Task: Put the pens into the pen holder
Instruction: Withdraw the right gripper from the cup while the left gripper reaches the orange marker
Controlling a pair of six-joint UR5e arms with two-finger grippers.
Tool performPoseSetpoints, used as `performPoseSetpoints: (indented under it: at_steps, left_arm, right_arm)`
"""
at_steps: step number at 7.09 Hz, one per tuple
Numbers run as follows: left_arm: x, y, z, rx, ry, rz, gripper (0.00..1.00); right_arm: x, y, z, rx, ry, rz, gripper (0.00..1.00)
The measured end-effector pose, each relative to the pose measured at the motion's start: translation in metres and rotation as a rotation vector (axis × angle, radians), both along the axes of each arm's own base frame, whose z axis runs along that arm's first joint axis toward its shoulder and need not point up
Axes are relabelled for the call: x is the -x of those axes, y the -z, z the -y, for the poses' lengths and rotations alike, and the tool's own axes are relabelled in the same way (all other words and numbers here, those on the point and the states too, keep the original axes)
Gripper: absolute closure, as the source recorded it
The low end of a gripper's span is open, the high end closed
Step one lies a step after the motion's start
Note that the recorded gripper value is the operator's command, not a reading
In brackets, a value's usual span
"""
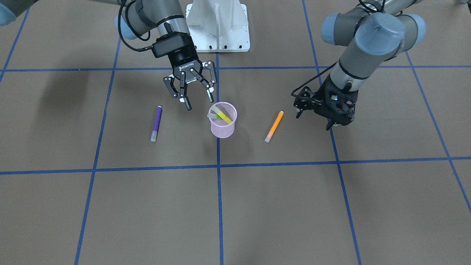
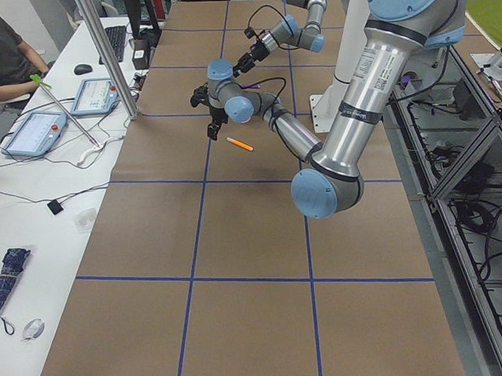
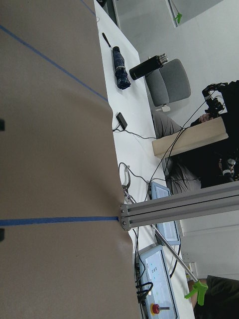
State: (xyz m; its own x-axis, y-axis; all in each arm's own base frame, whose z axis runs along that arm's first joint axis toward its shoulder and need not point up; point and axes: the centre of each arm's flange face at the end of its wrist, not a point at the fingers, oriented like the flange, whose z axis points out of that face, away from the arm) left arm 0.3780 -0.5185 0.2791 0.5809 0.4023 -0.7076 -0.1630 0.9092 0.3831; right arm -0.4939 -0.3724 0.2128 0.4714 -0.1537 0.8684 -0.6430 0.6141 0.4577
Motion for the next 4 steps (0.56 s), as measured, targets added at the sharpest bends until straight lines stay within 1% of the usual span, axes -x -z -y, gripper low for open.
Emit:
performPoseSetpoints:
  at_steps: [2,3,4]
  left_arm:
    - [-0.072,0.004,0.005,0.057,-0.059,0.047,0.01]
    - [-0.101,0.001,0.005,0.074,-0.087,0.068,0.04]
    - [-0.118,-0.003,0.0,0.081,-0.111,0.08,0.07]
  right_arm:
    - [-0.039,-0.038,0.043,0.093,0.118,-0.019,0.31]
    - [-0.063,-0.055,0.066,0.15,0.188,-0.024,0.31]
    - [-0.089,-0.068,0.087,0.219,0.262,-0.032,0.31]
